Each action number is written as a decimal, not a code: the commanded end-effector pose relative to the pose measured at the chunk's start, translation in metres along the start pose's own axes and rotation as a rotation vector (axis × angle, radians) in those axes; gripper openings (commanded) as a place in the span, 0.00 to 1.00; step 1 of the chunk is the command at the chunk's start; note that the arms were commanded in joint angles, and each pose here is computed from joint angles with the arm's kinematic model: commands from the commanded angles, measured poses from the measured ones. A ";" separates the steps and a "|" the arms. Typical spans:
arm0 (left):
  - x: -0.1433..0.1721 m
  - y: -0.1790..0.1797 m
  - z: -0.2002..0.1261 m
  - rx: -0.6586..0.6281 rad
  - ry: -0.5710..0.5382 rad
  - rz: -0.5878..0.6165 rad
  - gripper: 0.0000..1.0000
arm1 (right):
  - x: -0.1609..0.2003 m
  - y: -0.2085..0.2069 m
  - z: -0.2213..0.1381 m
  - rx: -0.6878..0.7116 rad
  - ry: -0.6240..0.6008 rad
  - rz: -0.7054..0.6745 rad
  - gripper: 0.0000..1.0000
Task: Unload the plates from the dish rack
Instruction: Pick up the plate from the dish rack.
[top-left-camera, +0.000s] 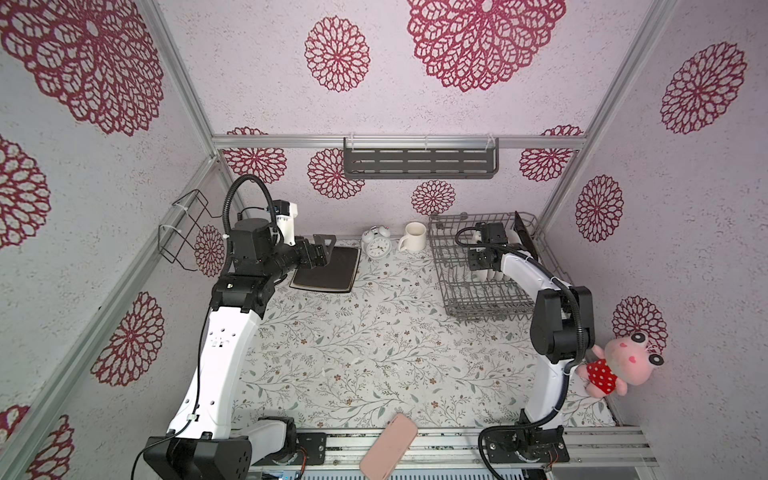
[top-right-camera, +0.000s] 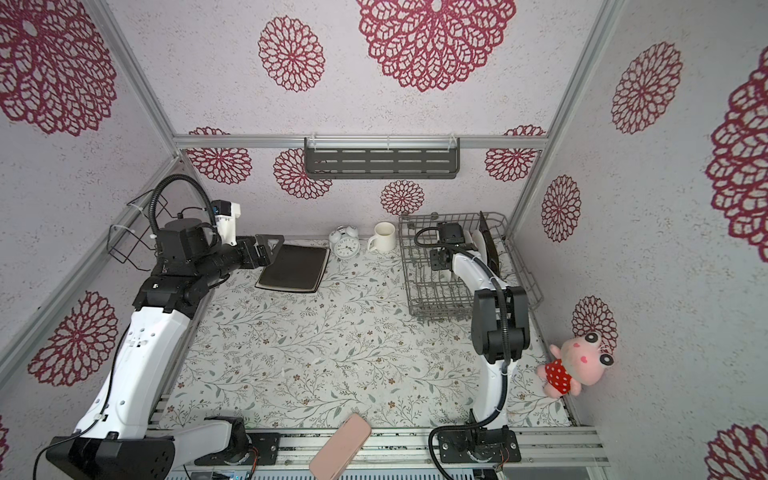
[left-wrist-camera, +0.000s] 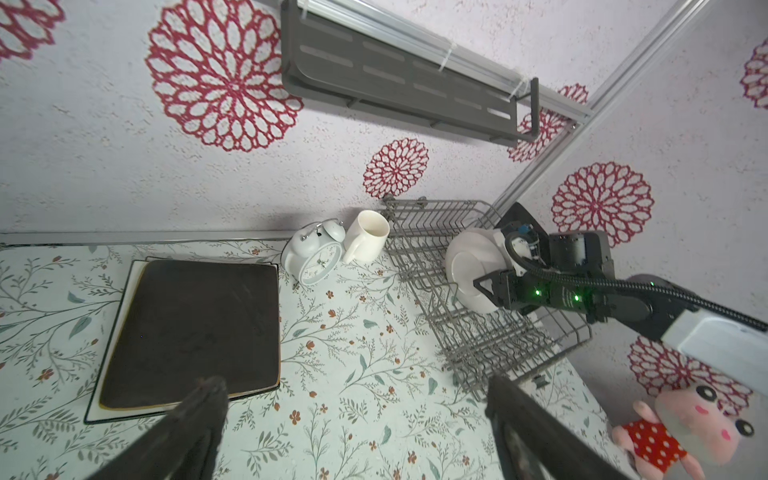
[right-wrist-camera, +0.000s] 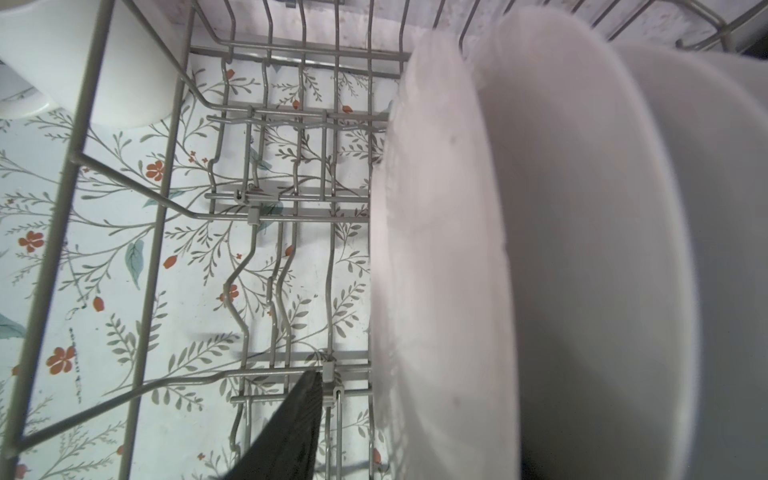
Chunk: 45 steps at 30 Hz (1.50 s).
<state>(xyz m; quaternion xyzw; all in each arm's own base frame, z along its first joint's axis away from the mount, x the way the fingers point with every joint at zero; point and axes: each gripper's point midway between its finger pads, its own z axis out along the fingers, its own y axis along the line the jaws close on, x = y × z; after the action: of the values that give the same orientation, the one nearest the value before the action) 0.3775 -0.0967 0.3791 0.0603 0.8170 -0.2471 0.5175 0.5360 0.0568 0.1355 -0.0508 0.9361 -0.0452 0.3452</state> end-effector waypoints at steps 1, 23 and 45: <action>0.019 -0.019 0.002 0.117 0.100 0.078 1.00 | -0.018 -0.008 -0.006 0.027 -0.047 -0.015 0.44; 0.058 -0.023 0.000 0.105 0.224 0.182 0.98 | -0.052 0.011 -0.050 -0.102 -0.286 -0.153 0.00; 0.056 -0.058 -0.027 0.231 0.223 0.149 0.98 | -0.043 0.105 -0.244 -0.329 -1.007 -0.805 0.00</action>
<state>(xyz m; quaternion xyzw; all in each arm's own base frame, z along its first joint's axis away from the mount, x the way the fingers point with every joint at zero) 0.3231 -0.1387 0.3413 0.1896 0.8416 -0.2829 0.4192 0.4422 0.1370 0.2784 -0.3447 0.7295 0.0141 0.5906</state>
